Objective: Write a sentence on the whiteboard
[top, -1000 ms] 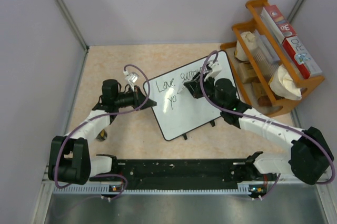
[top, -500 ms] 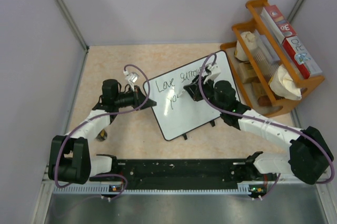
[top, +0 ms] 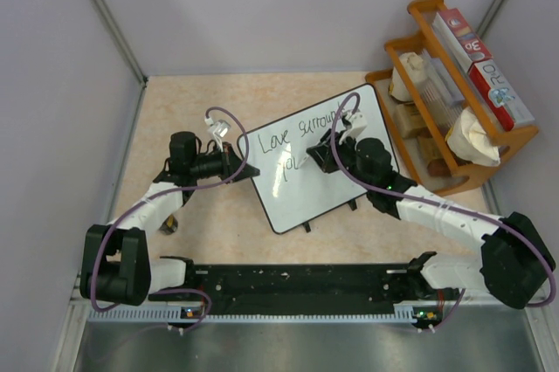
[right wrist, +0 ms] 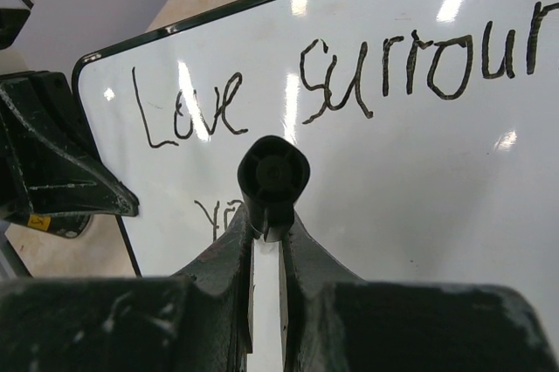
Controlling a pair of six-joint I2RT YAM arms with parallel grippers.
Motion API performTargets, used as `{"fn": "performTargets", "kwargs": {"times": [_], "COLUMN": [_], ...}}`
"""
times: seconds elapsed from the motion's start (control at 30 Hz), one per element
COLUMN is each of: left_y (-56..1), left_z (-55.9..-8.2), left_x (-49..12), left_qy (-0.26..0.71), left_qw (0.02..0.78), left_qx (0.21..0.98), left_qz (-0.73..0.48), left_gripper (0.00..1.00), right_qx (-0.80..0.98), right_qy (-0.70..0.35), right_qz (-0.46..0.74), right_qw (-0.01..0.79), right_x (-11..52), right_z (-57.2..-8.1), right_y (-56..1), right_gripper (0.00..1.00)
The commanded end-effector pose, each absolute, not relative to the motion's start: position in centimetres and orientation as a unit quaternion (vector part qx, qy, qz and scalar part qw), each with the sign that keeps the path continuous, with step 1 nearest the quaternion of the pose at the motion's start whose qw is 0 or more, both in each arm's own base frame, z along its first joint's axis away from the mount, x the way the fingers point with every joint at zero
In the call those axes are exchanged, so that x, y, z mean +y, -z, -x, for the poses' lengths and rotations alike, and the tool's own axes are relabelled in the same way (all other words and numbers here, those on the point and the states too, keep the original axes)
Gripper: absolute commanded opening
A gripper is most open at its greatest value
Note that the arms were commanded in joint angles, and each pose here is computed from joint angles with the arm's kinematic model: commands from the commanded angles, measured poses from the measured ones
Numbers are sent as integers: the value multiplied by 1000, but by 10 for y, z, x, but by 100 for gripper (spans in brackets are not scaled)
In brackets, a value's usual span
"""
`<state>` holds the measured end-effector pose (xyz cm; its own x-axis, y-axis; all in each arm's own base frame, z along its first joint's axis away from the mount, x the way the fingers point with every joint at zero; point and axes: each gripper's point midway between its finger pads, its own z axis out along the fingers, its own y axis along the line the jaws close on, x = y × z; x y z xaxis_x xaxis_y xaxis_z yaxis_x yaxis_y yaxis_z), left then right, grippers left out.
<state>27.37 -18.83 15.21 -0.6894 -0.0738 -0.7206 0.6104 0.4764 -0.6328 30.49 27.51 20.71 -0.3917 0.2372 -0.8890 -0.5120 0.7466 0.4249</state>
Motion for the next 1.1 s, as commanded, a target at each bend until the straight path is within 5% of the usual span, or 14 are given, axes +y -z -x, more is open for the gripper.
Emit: {"fn": "performTargets", "kwargs": {"times": [0.0, 0.5, 1.07], "left_y": [-115, -114, -113], "left_z": [-283, -283, -283], "left_x": [-176, -176, -176], "left_qy": [391, 389, 389], "left_qw": [392, 393, 391], "left_qx": [797, 797, 798], "left_qz": [-242, -242, -241], "left_gripper": [0, 0, 0], "right_qx": [759, 731, 769], "right_qy": [-312, -325, -309], "right_qz": [71, 60, 77], "right_qw": [567, 597, 555], "right_x": [262, 269, 264], "right_z": [-317, -335, -321], "right_y": [-216, -262, -211], "right_gripper": [0, 0, 0]}}
